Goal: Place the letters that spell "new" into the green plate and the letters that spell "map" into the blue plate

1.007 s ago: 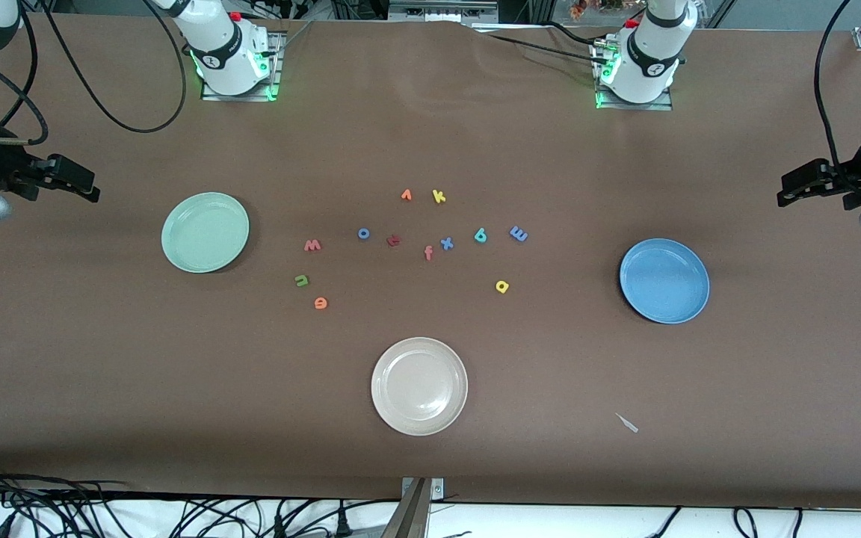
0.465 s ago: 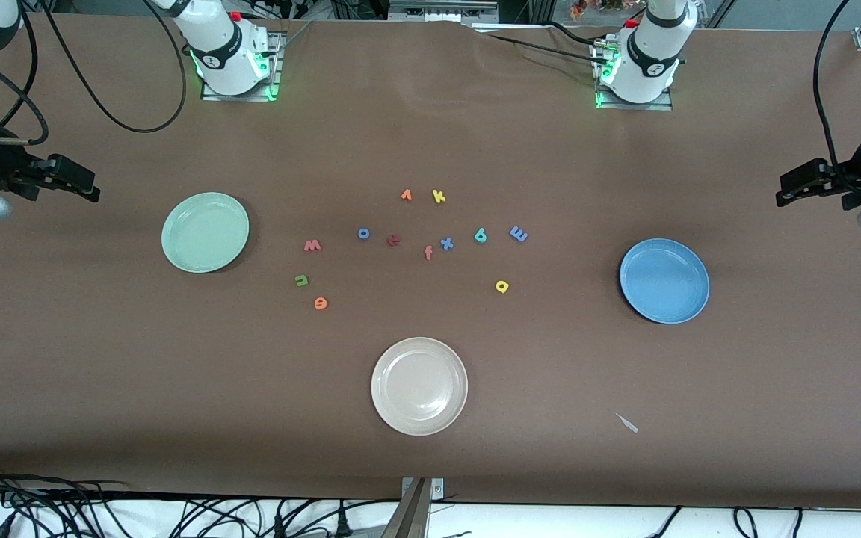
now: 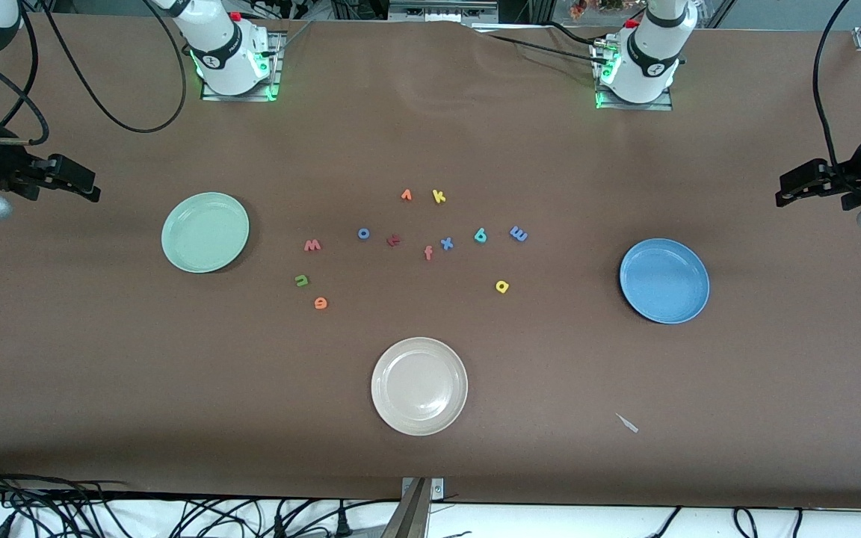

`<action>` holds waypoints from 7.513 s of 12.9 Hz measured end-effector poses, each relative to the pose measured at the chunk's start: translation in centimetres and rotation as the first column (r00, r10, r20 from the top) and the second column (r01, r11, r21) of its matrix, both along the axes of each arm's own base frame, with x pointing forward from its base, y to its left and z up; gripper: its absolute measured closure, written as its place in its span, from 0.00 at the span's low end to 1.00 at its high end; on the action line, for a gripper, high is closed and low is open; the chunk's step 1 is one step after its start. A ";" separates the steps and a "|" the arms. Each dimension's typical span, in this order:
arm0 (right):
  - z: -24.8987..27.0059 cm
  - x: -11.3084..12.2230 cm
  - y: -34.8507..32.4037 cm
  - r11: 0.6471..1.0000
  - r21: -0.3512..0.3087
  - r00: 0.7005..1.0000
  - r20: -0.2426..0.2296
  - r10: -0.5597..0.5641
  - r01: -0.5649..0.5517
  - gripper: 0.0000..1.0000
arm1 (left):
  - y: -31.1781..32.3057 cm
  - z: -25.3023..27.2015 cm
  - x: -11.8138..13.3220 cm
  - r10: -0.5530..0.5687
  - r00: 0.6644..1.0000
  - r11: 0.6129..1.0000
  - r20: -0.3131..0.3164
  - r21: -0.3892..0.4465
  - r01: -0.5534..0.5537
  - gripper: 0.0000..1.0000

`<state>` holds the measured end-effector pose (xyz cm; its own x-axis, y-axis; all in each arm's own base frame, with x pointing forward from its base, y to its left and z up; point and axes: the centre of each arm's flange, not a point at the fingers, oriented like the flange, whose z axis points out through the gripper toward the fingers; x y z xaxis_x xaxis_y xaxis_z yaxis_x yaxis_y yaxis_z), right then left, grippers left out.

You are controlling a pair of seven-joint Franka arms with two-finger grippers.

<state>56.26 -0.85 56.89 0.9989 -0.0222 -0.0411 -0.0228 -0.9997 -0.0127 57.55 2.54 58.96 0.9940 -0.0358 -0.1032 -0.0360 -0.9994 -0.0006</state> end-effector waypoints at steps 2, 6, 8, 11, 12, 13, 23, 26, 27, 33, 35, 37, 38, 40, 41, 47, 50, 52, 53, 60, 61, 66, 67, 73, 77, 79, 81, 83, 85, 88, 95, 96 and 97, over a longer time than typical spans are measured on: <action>0.0 0.0 0.0 1.000 0.000 1.000 0.000 0.000 0.000 0.00 | 0.0 0.0 0.0 0.000 1.000 1.000 0.001 0.000 0.000 0.00; 0.0 0.0 0.0 1.000 0.000 1.000 -0.001 0.000 0.000 0.00 | 0.0 0.0 0.0 0.000 1.000 1.000 0.001 0.000 0.000 0.00; -0.1 -0.1 0.0 1.000 0.000 1.000 -0.006 0.000 0.000 0.00 | 0.0 0.0 0.0 0.000 1.000 1.000 0.001 0.000 0.000 0.00; -0.2 -0.2 -0.1 1.000 0.000 1.000 -0.020 -0.001 0.001 0.00 | 0.0 0.0 0.0 0.000 1.000 1.000 0.001 0.000 0.000 0.00; -0.2 -0.2 -0.1 1.000 0.000 1.000 -0.023 -0.001 0.001 0.00 | 0.0 0.0 0.0 0.000 1.000 1.000 0.000 0.000 0.000 0.00; -0.3 -0.2 -0.1 1.000 0.000 1.000 -0.024 -0.002 0.002 0.00 | 0.0 -0.1 0.0 0.000 1.000 1.000 0.000 0.000 0.000 0.00; -0.3 -0.3 -0.1 1.000 0.000 1.000 -0.025 -0.002 0.002 0.00 | -0.1 -0.1 0.1 -0.002 1.000 1.000 0.000 0.000 0.002 0.00; -0.3 -0.2 -0.1 1.000 0.000 1.000 -0.023 -0.002 0.002 0.00 | -0.1 -0.1 0.1 -0.002 1.000 1.000 0.000 0.000 0.002 0.00; -0.3 -0.2 -0.1 1.000 0.000 1.000 -0.022 -0.002 0.002 0.00 | -0.1 -0.1 0.1 -0.002 1.000 1.000 -0.001 0.000 0.002 0.00; -1.1 0.7 -0.1 1.000 0.000 1.000 -0.002 -0.002 0.002 0.00 | -0.1 -0.3 0.1 -0.002 1.000 1.000 -0.004 -0.001 0.002 0.00; -1.2 0.8 -0.1 1.000 0.000 1.000 -0.003 -0.002 0.002 0.00 | -0.1 -0.4 0.2 -0.003 1.000 1.000 -0.005 -0.001 0.003 0.00; -1.2 0.8 -0.1 1.000 0.000 1.000 -0.003 -0.002 0.002 0.00 | -0.2 -0.5 0.2 -0.004 1.000 1.000 -0.008 -0.001 0.004 0.00; -1.2 0.8 -0.1 1.000 0.000 1.000 -0.003 -0.002 0.002 0.00 | -0.2 -0.6 0.2 -0.004 1.000 1.000 -0.010 -0.001 0.004 0.00; -1.2 0.8 -0.1 1.000 0.000 1.000 0.000 -0.002 0.002 0.00 | -0.2 -0.8 0.3 -0.004 1.000 1.000 -0.012 -0.002 0.004 0.00; -1.2 0.9 -0.1 1.000 0.000 1.000 0.005 -0.002 0.002 0.00 | -0.2 -0.8 0.3 -0.004 1.000 1.000 -0.013 -0.002 0.004 0.00; -1.9 1.4 -0.1 1.000 0.000 1.000 0.007 -0.002 0.002 0.00 | -0.1 -1.0 0.4 -0.002 1.000 1.000 -0.016 -0.002 0.002 0.00; -2.0 1.5 -0.1 1.000 0.000 1.000 0.007 -0.002 0.002 0.00 | 0.0 -1.2 0.5 -0.007 1.000 1.000 -0.020 -0.003 0.007 0.00; -2.0 1.6 0.0 1.000 0.000 1.000 0.015 -0.001 0.001 0.00 | -0.1 -1.3 0.5 -0.012 1.000 1.000 -0.022 -0.004 0.012 0.00; -2.1 1.7 0.2 1.000 0.000 1.000 0.019 0.003 -0.003 0.00 | -0.2 -1.4 0.5 -0.013 1.000 1.000 -0.022 -0.004 0.013 0.00; -2.5 2.1 1.9 1.000 0.000 0.999 0.025 0.032 -0.032 0.00 | -0.2 -1.4 0.6 -0.015 1.000 1.000 -0.024 -0.004 0.015 0.00; -2.5 2.1 1.9 1.000 0.000 0.999 0.025 0.032 -0.032 0.00 | -0.2 -1.5 0.6 -0.015 1.000 1.000 -0.024 -0.005 0.015 0.00; -2.9 2.1 1.8 1.000 0.000 0.999 0.016 0.030 -0.030 0.00 | -0.2 -1.8 0.7 -0.016 0.999 1.000 -0.031 -0.006 0.016 0.00; -3.2 2.1 1.8 1.000 0.000 0.999 0.011 0.030 -0.030 0.00 | -0.3 -1.9 0.7 -0.016 0.999 1.000 -0.031 -0.006 0.016 0.00; -3.5 2.2 1.8 1.000 0.000 1.000 0.006 0.030 -0.030 0.00 | -0.7 -2.2 0.9 -0.023 0.999 1.000 -0.037 -0.006 0.023 0.00; -3.5 2.2 1.8 1.000 0.000 1.000 0.006 0.030 -0.030 0.00 | -0.7 -2.7 1.1 -0.024 0.999 1.000 -0.046 -0.008 0.024 0.00; -3.5 2.2 1.8 1.000 0.000 1.000 0.006 0.030 -0.030 0.00 | -0.8 -2.9 1.2 -0.025 0.999 1.000 -0.048 -0.008 0.025 0.00; -3.5 2.2 1.8 1.000 0.000 1.000 0.006 0.030 -0.030 0.00 | -0.8 -2.9 1.2 -0.026 0.999 1.000 -0.048 -0.008 0.026 0.00; -3.5 2.2 1.8 1.000 0.000 1.000 0.006 0.030 -0.030 0.00 | -0.8 -2.9 1.2 -0.026 0.999 1.000 -0.048 -0.008 0.026 0.00; -3.5 2.2 1.9 1.000 0.000 1.000 0.005 0.027 -0.027 0.00 | -0.8 -2.9 1.2 -0.026 0.999 1.000 -0.048 -0.008 0.026 0.00; -3.5 2.2 2.7 1.000 -0.002 1.000 0.003 -0.026 0.026 0.00 | -0.9 -3.0 1.2 -0.027 0.998 1.000 -0.049 -0.008 0.027 0.00; -5.6 1.1 10.4 0.965 -0.037 0.964 -0.047 -0.262 0.261 0.00 | -3.1 -3.8 1.5 -0.041 0.997 0.999 -0.063 -0.007 0.040 0.00; -6.7 1.1 10.9 0.962 -0.048 0.960 -0.066 -0.272 0.269 0.00 | -3.9 -4.0 1.6 -0.040 0.997 0.999 -0.066 -0.005 0.039 0.00; -8.0 1.3 11.6 0.962 -0.058 0.959 -0.088 -0.269 0.265 0.00 | -4.7 -4.2 1.6 -0.040 0.997 0.999 -0.069 -0.003 0.040 0.00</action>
<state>57.56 10.71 48.85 0.9480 -0.2918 -0.1274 -0.2880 -0.9564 0.0477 59.20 -2.12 54.79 0.9822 -0.0757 -0.1718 -0.0760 -0.9971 0.0050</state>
